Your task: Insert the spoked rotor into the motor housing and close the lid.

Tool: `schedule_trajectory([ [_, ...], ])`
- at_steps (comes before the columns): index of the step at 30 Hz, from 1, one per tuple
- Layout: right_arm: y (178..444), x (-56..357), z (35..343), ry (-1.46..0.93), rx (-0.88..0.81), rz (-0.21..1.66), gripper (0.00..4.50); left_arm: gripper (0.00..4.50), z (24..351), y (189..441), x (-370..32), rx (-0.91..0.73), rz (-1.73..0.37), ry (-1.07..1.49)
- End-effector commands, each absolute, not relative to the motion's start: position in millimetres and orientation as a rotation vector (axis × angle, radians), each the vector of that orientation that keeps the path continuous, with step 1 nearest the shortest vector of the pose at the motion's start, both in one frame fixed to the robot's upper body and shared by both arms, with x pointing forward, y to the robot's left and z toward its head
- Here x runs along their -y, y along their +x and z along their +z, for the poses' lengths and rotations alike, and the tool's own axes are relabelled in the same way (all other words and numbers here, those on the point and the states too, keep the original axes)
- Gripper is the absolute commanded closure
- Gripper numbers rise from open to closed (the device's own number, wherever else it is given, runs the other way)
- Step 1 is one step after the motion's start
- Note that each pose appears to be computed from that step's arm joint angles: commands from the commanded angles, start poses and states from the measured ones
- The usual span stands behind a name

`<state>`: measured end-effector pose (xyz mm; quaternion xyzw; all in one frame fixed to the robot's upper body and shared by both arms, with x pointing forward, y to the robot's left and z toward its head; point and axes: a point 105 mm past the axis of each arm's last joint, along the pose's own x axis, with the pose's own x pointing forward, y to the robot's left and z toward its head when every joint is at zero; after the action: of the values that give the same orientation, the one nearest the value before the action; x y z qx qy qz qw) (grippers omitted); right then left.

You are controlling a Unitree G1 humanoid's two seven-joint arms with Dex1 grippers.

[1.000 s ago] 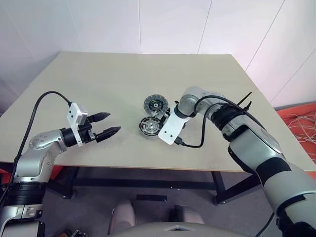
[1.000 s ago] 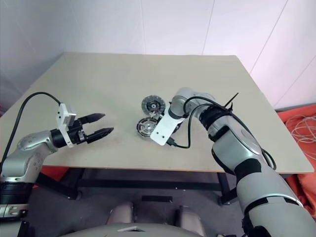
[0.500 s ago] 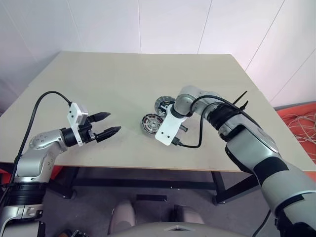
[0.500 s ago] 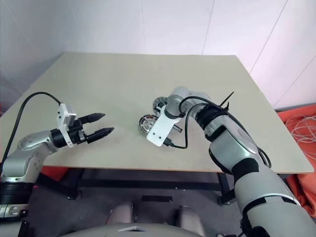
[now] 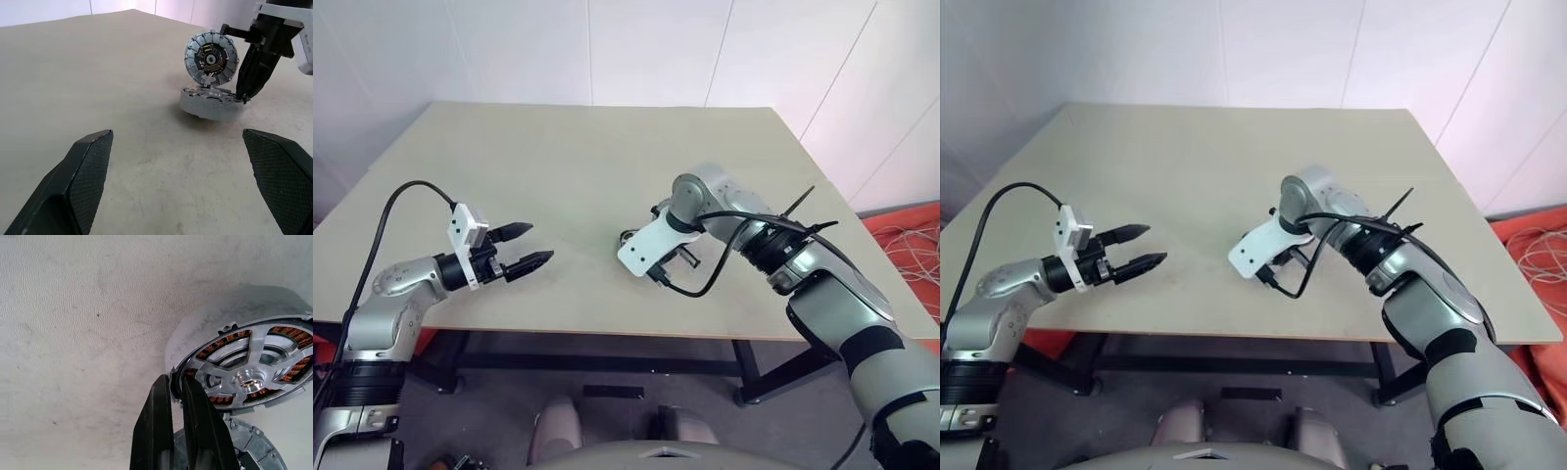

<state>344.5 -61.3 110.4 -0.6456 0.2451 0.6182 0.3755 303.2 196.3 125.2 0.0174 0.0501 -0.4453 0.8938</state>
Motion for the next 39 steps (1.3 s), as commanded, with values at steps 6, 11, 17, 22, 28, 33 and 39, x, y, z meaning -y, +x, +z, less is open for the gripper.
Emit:
schedule_trajectory([
  [6,342,40,118,-1.582,-0.623,1.497,4.45,0.00,135,304,-195,-0.080,-0.929,0.063],
  [11,342,34,111,-1.542,-0.617,1.495,4.45,0.00,135,305,-195,-0.085,-0.927,0.064],
  [17,344,29,116,-1.551,-0.579,1.493,2.79,0.00,134,306,-194,-0.093,-0.929,0.060],
  [22,345,23,123,-1.529,-0.533,1.480,1.05,0.00,134,307,-192,-0.095,-0.933,0.058],
  [28,342,23,144,-1.519,-0.484,1.481,0.02,0.00,134,309,-191,-0.096,-0.936,0.061],
  [33,335,19,158,-1.456,-0.420,1.490,0.02,0.00,135,310,-190,-0.092,-0.939,0.064],
  [39,319,-2,218,-1.174,-0.200,1.530,0.02,0.00,136,312,-191,-0.085,-0.929,0.059],
])
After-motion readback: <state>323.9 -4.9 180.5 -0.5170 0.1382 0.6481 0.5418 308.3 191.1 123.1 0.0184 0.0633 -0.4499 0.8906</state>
